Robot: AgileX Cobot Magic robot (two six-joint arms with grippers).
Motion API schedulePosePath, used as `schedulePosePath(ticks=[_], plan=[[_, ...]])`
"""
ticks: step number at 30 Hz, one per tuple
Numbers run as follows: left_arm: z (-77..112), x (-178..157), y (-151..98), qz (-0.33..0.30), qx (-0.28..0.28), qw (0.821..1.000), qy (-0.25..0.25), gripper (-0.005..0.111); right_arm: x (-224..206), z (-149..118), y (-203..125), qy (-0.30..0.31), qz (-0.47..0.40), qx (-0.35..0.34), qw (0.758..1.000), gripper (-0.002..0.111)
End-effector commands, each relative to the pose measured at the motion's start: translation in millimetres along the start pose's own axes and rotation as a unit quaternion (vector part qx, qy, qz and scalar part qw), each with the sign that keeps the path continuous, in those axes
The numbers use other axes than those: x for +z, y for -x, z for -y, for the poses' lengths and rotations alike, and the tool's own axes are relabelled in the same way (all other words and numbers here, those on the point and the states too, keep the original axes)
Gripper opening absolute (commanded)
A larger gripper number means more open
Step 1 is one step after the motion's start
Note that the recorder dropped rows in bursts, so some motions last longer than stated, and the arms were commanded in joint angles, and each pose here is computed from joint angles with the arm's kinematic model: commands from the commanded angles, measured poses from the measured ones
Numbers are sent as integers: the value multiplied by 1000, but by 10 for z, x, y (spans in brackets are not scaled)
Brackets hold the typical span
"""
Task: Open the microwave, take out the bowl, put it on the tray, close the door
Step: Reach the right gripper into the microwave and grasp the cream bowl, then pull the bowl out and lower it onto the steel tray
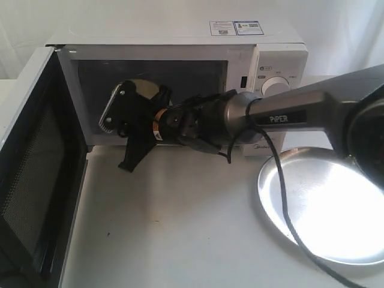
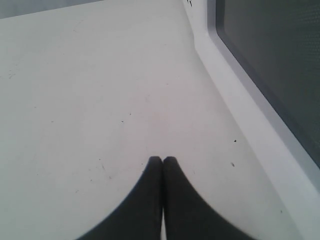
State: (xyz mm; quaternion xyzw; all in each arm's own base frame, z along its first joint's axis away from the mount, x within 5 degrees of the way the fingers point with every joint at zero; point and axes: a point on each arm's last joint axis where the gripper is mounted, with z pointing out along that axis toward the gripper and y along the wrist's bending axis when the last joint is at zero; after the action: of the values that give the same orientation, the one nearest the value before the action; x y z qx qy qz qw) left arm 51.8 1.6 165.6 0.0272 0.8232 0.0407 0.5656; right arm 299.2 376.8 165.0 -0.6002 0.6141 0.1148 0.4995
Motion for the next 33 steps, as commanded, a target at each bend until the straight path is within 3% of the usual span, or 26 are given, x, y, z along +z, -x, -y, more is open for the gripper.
schedulePosePath(ticks=[1, 5, 9, 13, 19, 26, 28, 33], plan=[[4, -4, 7, 2, -4, 1000, -3, 0, -205, -268, 139, 19, -74, -36, 996, 0], [4, -4, 7, 2, -4, 1000, -3, 0, -456, -439, 218, 20, -168, -60, 984, 0], [4, -4, 7, 2, -4, 1000, -3, 0, -791, -544, 92, 16, -312, -75, 947, 0], [4, -4, 7, 2, -4, 1000, -3, 0, -1170, -628, -71, 27, -398, 9, 917, 0], [4, -4, 7, 2, -4, 1000, -3, 0, -1608, -769, -373, 28, -439, 57, 896, 0], [4, -4, 7, 2, -4, 1000, -3, 0, -1901, -619, -725, -170, -449, 63, 875, 0], [4, -4, 7, 2, -4, 1000, -3, 0, -1923, -590, -781, -202, -438, 50, 875, 0], [4, -4, 7, 2, -4, 1000, -3, 0, -1910, -557, -797, -263, -380, 100, 881, 0]])
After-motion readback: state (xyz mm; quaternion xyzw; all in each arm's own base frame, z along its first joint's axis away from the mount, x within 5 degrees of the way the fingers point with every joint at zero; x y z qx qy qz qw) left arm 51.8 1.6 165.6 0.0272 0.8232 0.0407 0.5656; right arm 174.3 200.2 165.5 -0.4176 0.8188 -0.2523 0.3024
